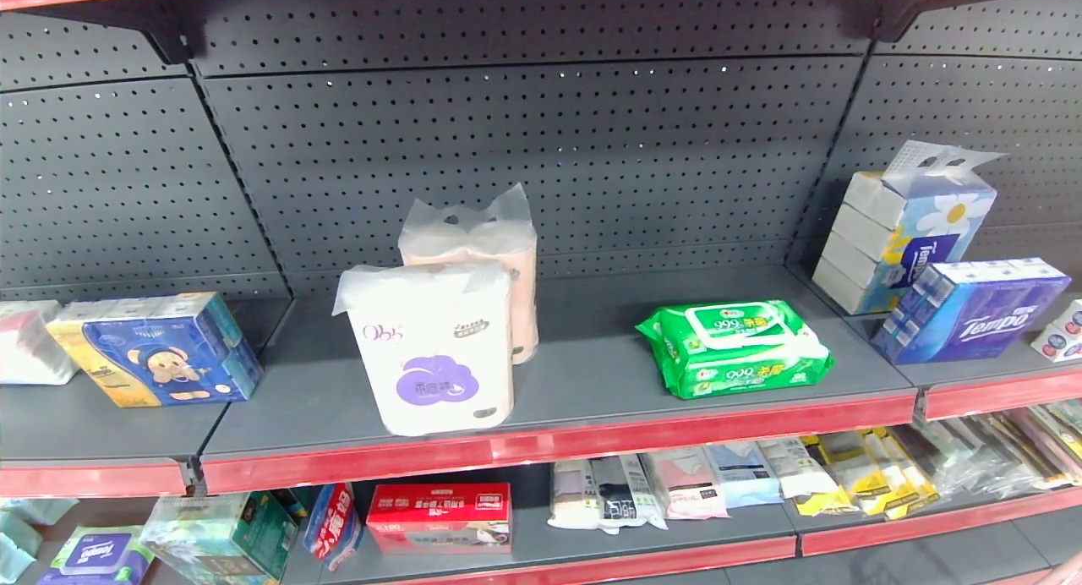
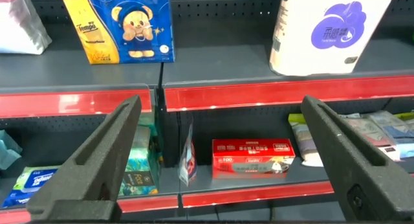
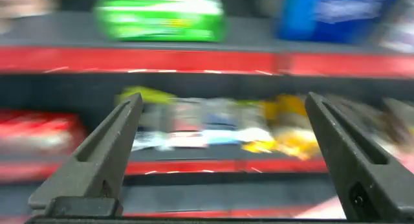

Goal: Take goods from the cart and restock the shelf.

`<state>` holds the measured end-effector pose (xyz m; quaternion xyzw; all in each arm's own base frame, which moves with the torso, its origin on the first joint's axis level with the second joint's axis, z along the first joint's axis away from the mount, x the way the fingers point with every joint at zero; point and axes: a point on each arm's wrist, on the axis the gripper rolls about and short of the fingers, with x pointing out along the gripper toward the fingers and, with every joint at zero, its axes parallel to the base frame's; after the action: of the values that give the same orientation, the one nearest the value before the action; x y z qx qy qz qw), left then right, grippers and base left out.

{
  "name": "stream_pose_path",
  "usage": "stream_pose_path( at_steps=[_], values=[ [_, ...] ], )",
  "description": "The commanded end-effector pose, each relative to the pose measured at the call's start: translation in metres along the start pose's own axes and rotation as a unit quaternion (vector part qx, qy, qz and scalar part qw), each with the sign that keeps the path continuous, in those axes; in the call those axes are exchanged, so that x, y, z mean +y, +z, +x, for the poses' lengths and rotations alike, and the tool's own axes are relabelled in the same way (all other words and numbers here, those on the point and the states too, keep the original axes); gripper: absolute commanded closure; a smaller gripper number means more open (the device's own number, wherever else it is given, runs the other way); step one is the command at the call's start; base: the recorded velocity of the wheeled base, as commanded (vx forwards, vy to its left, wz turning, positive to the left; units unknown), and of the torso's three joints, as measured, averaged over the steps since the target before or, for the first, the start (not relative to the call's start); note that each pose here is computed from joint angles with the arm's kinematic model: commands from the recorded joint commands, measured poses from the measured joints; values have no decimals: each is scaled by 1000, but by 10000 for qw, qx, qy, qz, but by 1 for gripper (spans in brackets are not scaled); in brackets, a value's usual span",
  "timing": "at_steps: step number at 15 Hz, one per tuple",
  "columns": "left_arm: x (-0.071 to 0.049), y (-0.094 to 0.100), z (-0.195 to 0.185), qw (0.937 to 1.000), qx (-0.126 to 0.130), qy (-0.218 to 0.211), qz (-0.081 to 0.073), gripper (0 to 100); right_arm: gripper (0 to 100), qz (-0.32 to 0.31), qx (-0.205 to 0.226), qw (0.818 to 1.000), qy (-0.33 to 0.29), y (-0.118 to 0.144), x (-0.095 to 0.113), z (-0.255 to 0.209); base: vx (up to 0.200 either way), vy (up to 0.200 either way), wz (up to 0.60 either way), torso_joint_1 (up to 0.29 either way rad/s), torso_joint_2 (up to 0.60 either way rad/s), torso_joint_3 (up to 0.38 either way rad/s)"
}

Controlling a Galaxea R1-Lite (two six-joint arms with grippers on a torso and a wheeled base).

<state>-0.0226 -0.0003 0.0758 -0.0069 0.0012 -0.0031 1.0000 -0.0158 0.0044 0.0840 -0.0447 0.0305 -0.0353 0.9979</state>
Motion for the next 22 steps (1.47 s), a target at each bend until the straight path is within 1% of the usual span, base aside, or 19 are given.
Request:
stream_pose_path(
  at_steps=[1,3,5,7,8,9,10,12,14,15,16,18,19,20,21,22],
  values=[
    [0,0,1,10000,58,-14,7,0,0,242,145,9992,-275,-5,0,1,0,0,0,0,0,0],
    [0,0,1,10000,65,-37,15,0,0,422,269,9973,540,-6,-2,3,0,0,0,0,0,0],
    [0,1,1,10000,88,-37,22,0,0,335,180,9888,1441,-7,-5,2,0,0,0,0,0,0],
    [0,1,2,9999,119,-21,22,0,0,381,160,9929,1112,-7,-7,2,0,0,0,0,0,0],
    [0,1,2,9999,103,-14,37,0,0,405,149,9936,1043,-7,-7,2,0,0,0,0,0,0],
    [0,1,1,9999,96,-14,53,0,0,365,176,9938,1037,-7,-7,2,0,0,0,0,0,0],
    [0,1,2,9999,134,-14,52,0,0,335,314,9941,982,-6,-6,4,0,0,0,0,0,0],
    [0,1,3,9998,196,-21,44,0,0,320,329,9942,968,-6,-6,4,0,0,0,0,0,0],
    [0,1,4,9997,257,-35,28,0,0,369,343,9972,557,-6,-5,4,0,0,0,0,0,0],
    [0,2,6,9992,395,-49,28,0,0,379,303,9978,441,-6,-4,3,0,0,0,0,0,0],
    [0,2,7,9990,449,-79,28,0,0,386,108,9978,524,-7,-5,0,0,0,0,0,0,0],
    [0,2,7,9990,426,-87,29,0,0,429,-25,9981,449,-8,-5,-2,0,0,0,0,0,0],
    [0,27,5,9997,153,-173,-47,0,0,446,-281,9980,338,-9,-4,-6,0,0,0,0,0,0],
    [-2,76,20,9980,331,-390,-376,0,0,440,-303,9981,314,-9,-4,-6,0,0,0,0,0,0],
    [-3,103,35,9968,344,-499,-522,0,0,433,-303,9981,306,-9,-4,-6,0,0,0,0,0,0],
    [-4,127,54,9969,277,-550,-499,0,0,433,-303,9981,306,-9,-4,-6,0,0,0,0,0,0]
  ],
)
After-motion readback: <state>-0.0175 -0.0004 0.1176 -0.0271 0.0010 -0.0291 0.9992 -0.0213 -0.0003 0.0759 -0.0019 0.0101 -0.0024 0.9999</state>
